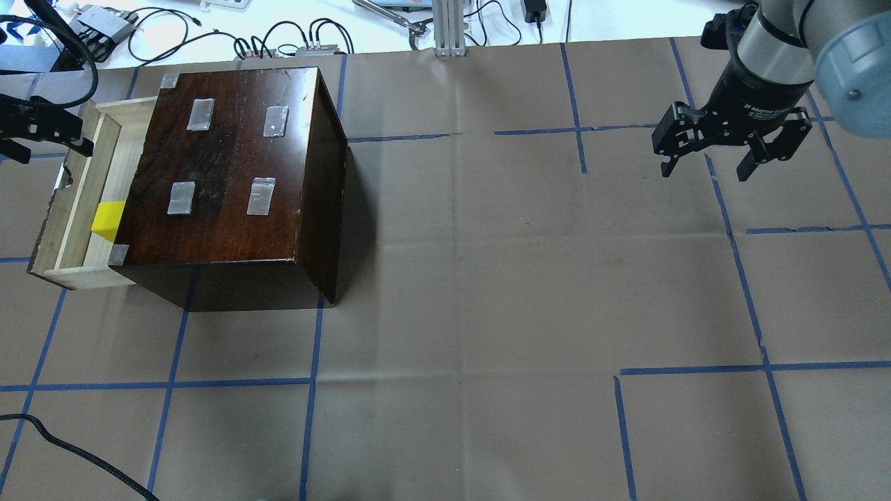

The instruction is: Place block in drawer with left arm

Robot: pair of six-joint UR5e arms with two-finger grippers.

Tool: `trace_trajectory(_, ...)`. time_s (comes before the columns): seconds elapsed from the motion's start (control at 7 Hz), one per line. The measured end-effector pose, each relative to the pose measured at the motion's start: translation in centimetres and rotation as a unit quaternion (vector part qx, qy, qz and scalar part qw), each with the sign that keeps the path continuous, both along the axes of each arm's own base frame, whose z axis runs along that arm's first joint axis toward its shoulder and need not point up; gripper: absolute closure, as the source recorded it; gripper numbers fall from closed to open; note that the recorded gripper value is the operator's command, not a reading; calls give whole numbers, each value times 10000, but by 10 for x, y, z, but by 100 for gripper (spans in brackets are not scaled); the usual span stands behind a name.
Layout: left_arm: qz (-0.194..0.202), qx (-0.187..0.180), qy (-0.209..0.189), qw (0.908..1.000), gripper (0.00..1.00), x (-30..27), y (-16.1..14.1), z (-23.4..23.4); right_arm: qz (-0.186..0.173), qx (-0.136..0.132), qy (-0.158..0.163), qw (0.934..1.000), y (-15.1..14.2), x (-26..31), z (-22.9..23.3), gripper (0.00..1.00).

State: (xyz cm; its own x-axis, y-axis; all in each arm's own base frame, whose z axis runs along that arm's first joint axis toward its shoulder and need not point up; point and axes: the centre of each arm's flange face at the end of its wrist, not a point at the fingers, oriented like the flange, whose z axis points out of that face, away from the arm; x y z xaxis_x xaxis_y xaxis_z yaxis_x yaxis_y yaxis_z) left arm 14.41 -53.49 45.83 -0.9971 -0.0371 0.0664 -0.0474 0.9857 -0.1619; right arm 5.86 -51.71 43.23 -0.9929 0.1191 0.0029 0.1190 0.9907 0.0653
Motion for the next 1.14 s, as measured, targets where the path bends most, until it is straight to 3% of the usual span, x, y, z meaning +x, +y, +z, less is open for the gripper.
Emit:
trace_trajectory(0.71, 531, 128, 161, 9984, 1, -149, 3, 20, 0, 0, 0, 10000, 0, 0, 0, 0)
trace_trajectory(1.14, 450, 347, 85, 9983, 2, -220, 24, 23, 0, -1, 0, 10000, 0, 0, 0, 0)
